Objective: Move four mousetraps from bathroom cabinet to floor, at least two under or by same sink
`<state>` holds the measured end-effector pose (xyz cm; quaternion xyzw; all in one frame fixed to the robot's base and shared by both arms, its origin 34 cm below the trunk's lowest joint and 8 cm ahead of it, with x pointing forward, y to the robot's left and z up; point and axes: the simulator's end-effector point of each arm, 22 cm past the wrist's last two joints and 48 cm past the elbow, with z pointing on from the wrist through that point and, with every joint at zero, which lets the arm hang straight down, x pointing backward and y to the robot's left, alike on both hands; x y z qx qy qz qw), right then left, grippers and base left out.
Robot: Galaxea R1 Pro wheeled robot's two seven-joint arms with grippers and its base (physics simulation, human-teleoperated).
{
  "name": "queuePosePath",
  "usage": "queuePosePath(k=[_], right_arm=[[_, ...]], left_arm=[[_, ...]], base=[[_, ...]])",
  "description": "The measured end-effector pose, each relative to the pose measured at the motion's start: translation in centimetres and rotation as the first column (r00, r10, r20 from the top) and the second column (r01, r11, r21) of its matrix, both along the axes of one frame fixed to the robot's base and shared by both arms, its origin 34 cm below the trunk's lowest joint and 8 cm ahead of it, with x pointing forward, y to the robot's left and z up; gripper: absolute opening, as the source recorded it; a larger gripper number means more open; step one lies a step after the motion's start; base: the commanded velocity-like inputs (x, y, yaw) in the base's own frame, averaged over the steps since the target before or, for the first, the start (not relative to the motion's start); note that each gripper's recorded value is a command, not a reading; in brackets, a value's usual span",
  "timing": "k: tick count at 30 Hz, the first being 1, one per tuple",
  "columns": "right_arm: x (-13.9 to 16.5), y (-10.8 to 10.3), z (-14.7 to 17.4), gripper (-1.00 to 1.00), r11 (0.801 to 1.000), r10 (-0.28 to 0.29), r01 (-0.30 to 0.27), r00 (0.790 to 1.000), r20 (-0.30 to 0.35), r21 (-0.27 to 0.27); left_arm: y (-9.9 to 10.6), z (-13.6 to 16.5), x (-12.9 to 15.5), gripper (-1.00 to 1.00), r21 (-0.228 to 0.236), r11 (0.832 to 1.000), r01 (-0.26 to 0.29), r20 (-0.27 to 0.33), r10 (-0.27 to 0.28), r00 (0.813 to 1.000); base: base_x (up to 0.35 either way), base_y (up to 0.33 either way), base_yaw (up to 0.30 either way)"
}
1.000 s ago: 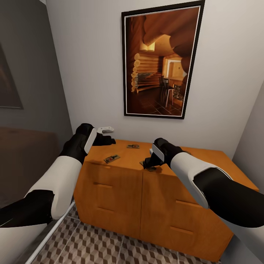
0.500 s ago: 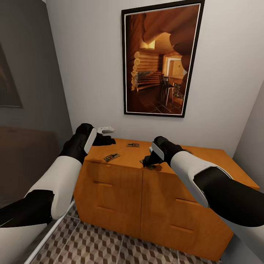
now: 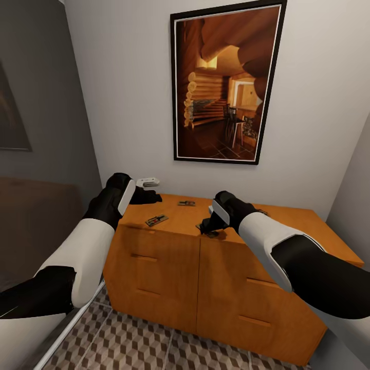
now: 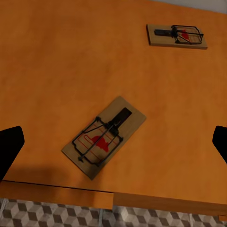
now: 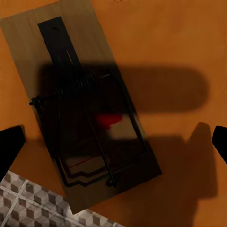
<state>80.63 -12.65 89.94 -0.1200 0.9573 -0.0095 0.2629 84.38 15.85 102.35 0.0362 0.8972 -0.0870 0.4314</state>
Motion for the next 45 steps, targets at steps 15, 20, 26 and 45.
queuePosePath(k=[15, 20, 26, 45], right_arm=[[-0.1, -0.4, 0.1, -1.0, 1.0, -0.002, 0.002, 1.0, -0.011, -0.013], [-0.3, -0.7, 0.1, -1.0, 1.0, -0.009, 0.009, 1.0, -0.024, -0.015], [-0.3, -0.9, 0.1, -1.0, 1.0, -0.011, 0.01, 1.0, -0.026, -0.023], [4.3, -1.6, 14.9, -1.0, 0.994, 0.008, -0.041, 0.948, 0.319, 0.097]], left_arm=[[0.0, 0.0, 0.0, 1.0, 0.0, 1.0, 0.0, 0.001, 0.0, 1.0], [0.0, 0.1, 0.0, 1.0, 0.0, 1.0, 0.0, 0.001, 0.0, 1.0], [0.0, 0.1, 0.0, 1.0, 0.0, 1.0, 0.0, 0.001, 0.0, 1.0], [0.0, 0.2, 0.0, 1.0, -0.002, 1.0, 0.0, 0.004, 0.0, 1.0]], base=[[0.0, 0.0, 0.0], [0.0, 0.0, 0.0], [0.0, 0.0, 0.0], [0.0, 0.0, 0.0]])
